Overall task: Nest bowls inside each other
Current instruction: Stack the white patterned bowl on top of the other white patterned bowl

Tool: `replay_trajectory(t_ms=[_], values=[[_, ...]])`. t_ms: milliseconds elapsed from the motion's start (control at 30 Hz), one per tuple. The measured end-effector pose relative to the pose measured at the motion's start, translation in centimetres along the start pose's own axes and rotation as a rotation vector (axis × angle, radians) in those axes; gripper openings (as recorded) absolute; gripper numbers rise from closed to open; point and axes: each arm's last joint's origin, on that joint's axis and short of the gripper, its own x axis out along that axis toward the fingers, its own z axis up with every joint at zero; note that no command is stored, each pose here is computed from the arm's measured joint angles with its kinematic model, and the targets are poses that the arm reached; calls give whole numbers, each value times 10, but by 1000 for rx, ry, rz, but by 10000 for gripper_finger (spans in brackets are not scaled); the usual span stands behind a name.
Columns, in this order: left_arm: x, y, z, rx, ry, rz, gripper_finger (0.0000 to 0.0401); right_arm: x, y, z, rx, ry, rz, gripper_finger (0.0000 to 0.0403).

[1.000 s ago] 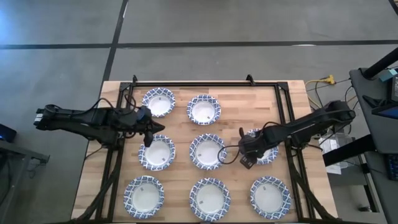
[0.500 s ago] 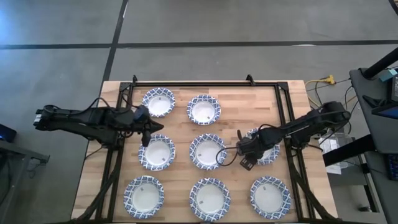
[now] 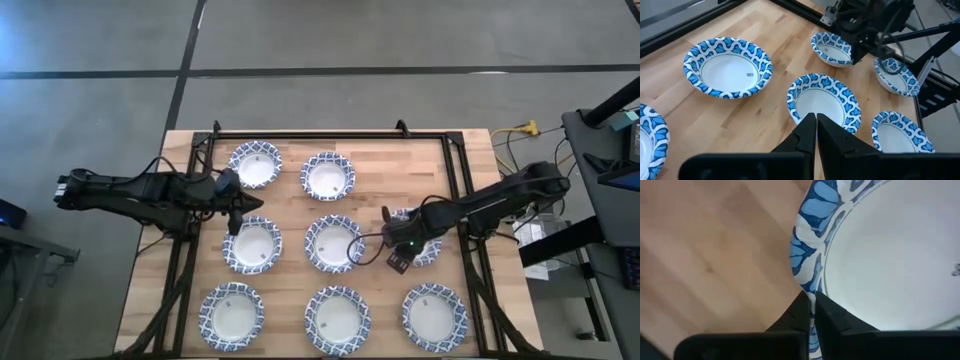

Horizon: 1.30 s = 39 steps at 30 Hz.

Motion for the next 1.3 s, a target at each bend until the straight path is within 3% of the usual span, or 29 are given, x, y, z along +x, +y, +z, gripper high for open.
replay_trajectory(t_ms=[233, 433, 600, 800, 967, 1133, 1300], values=[[1, -1, 1, -3, -3, -2, 0, -36, 28, 16, -52, -174, 68, 9], [2, -1, 1, -4, -6, -5, 0, -75, 57, 35, -147, -401, -1, 9], [2, -2, 2, -2, -12, -9, 0, -92, 90, 54, -426, -495, -37, 9], [4, -2, 2, -2, -9, -4, 0, -72, 136, 67, -873, -453, -138, 9], [3, -3, 4, -13, -34, -16, 0, -37, 153, 70, -1122, -269, -266, 9], [0, -3, 5, -13, -53, -24, 0, -11, 158, 73, -1283, -107, -350, 9], [-3, -2, 6, -19, -64, -30, 0, 2, 159, 79, -1324, -76, -373, 9]])
